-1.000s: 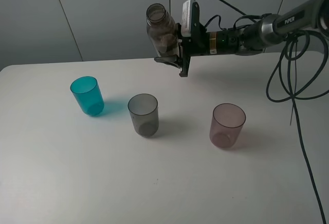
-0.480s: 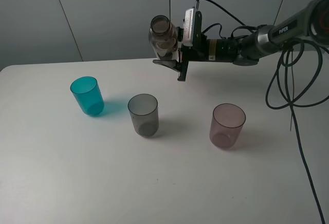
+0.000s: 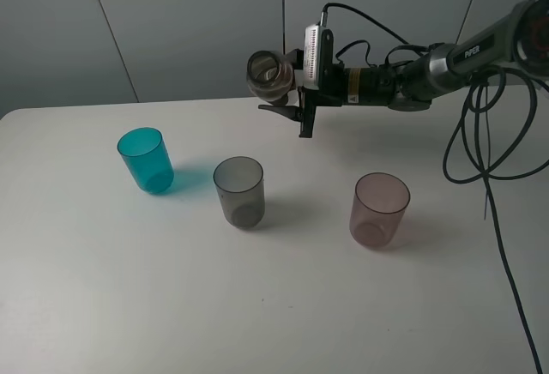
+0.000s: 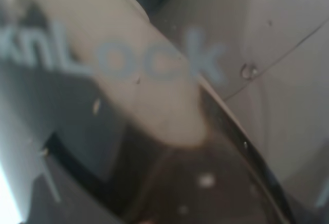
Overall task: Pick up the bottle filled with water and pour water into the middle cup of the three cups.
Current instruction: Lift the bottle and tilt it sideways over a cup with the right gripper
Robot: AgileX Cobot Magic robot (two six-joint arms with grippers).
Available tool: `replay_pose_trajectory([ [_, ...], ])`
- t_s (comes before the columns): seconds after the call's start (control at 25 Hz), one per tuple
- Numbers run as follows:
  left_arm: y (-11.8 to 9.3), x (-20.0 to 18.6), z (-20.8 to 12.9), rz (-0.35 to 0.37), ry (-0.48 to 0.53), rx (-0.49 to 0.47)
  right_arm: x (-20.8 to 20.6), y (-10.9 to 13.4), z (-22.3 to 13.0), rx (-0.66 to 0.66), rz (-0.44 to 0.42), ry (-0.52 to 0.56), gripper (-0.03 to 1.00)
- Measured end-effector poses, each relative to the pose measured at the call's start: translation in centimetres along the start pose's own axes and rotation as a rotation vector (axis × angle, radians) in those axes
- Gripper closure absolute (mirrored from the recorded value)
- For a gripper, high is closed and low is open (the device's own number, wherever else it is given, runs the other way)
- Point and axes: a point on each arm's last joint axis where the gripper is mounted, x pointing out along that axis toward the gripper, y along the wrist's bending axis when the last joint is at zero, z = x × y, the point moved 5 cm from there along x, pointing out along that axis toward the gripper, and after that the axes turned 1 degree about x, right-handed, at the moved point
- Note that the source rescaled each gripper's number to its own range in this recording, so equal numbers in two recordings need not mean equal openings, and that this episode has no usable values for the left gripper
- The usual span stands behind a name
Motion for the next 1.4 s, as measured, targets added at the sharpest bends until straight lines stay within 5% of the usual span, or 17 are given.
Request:
replay_pose_trajectory([
  [1.4, 0.0, 0.0, 0.0, 0.000, 0.000, 0.000, 1.1, 2.4, -0.1, -0.270, 0.047, 0.054, 0.92],
])
